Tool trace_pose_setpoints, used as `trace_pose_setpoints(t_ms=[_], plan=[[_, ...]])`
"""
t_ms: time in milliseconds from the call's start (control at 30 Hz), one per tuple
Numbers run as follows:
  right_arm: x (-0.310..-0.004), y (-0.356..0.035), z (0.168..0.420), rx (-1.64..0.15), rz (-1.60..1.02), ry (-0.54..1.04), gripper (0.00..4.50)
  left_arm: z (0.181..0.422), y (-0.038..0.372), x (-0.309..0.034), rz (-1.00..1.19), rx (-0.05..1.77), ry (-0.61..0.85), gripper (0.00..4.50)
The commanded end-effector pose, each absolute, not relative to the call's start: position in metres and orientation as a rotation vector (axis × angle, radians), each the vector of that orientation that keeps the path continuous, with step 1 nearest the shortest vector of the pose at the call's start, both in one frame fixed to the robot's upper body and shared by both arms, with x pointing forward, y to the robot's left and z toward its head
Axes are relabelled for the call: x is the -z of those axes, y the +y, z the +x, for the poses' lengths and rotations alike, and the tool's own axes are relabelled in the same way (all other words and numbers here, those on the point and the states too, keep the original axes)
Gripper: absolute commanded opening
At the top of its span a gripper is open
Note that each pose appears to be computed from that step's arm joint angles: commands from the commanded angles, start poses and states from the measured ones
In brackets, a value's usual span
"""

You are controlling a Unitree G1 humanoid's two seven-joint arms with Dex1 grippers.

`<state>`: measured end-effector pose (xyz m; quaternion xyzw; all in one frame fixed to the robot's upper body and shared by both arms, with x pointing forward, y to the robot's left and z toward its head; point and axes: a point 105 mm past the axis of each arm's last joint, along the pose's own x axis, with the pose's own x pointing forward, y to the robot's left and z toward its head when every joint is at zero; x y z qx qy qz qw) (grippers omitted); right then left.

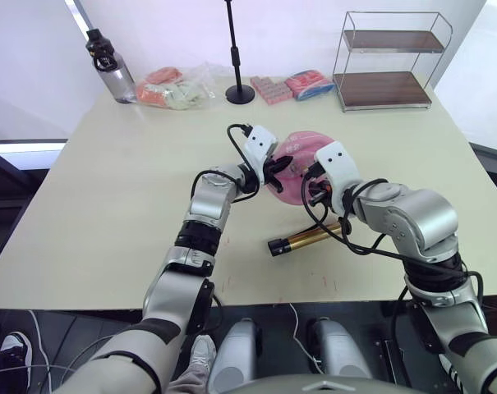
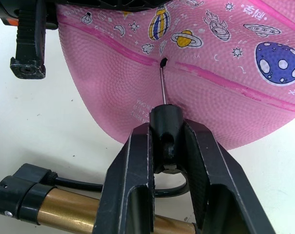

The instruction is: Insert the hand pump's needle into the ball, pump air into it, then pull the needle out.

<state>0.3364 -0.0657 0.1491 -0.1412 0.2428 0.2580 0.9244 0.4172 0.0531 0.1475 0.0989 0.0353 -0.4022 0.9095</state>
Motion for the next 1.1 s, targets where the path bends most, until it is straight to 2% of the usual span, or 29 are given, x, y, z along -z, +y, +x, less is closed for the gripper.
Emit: trace_pose_setpoints(t_ms=[33,1100], plan=[[-0.1485,-0.0636,0.3359,-0.529,-0.267,0.515,0.34,0.4122,0.0432,-0.1512,0.206,0.866,0.049,0.05],[-0.1481,-0.059,0.3419,-0.465,-0.123,0.553,0.34,0.4084,0.0375,-0.1461,0.196,0.881,0.053,0.05]])
